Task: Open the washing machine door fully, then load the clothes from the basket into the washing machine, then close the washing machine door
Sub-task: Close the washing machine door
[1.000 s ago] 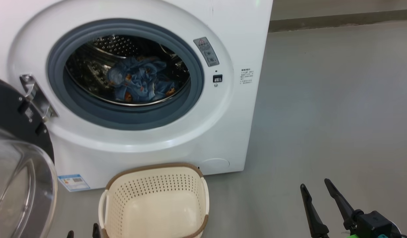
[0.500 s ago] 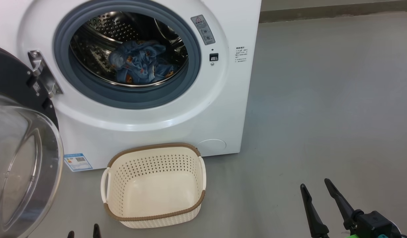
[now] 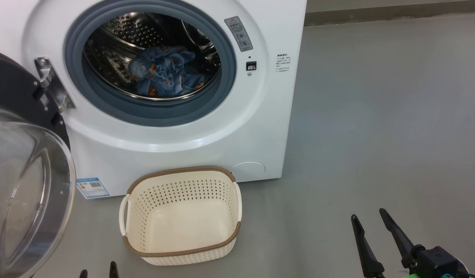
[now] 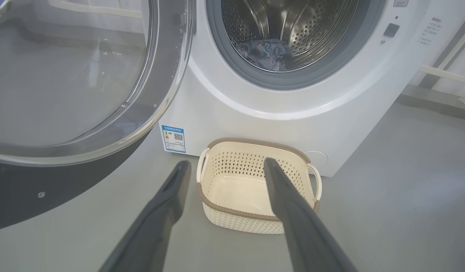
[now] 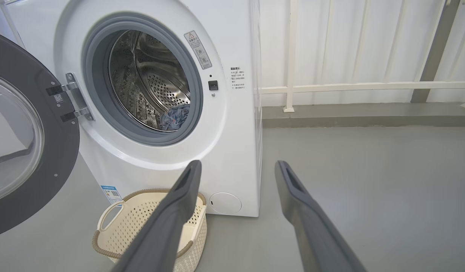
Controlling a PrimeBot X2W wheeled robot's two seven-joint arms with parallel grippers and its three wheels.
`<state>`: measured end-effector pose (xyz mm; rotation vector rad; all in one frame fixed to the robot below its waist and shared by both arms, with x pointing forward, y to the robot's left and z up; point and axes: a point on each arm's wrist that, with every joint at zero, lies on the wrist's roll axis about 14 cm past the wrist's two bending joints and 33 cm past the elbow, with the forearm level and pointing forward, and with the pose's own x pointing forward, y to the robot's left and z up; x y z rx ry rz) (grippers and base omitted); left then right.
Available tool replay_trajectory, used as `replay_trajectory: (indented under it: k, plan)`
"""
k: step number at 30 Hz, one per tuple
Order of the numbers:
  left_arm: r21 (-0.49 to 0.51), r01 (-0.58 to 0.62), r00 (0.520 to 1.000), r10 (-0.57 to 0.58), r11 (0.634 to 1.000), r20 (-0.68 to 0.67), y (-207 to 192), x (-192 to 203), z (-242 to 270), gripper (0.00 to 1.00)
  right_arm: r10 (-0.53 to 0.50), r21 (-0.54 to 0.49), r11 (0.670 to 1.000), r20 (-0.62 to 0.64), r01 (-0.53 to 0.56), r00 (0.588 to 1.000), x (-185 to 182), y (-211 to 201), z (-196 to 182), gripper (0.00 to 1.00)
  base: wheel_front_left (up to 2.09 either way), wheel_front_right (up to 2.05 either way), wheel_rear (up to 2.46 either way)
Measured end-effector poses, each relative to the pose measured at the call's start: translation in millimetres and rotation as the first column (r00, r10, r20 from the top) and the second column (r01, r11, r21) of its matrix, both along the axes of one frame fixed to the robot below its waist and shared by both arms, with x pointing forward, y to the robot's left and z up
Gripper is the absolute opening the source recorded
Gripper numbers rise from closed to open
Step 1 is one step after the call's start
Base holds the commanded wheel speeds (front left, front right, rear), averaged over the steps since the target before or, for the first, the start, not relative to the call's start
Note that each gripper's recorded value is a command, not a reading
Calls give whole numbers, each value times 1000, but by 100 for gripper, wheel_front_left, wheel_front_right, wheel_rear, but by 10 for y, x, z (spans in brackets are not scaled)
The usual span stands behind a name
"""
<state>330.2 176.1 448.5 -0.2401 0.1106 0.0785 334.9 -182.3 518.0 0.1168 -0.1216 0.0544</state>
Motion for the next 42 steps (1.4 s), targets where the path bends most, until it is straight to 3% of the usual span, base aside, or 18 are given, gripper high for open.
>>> replay_trajectory:
  k: [12,21,30,42]
  plan:
    - [9,-67,998,67,998,7,199,-130,21,100,76,-7,997,10,-76,997,120,222,32,100,0,0,0]
    - [12,-199,980,198,980,25,557,-408,68,100,218,-27,976,18,-218,976,298,645,66,100,0,0,0]
    - [7,-353,935,353,936,40,940,-809,102,100,379,-32,925,25,-378,925,400,1211,99,100,0,0,0]
    - [5,-532,846,531,847,48,1314,-1391,114,100,542,-30,840,31,-542,840,416,1873,132,100,0,0,0]
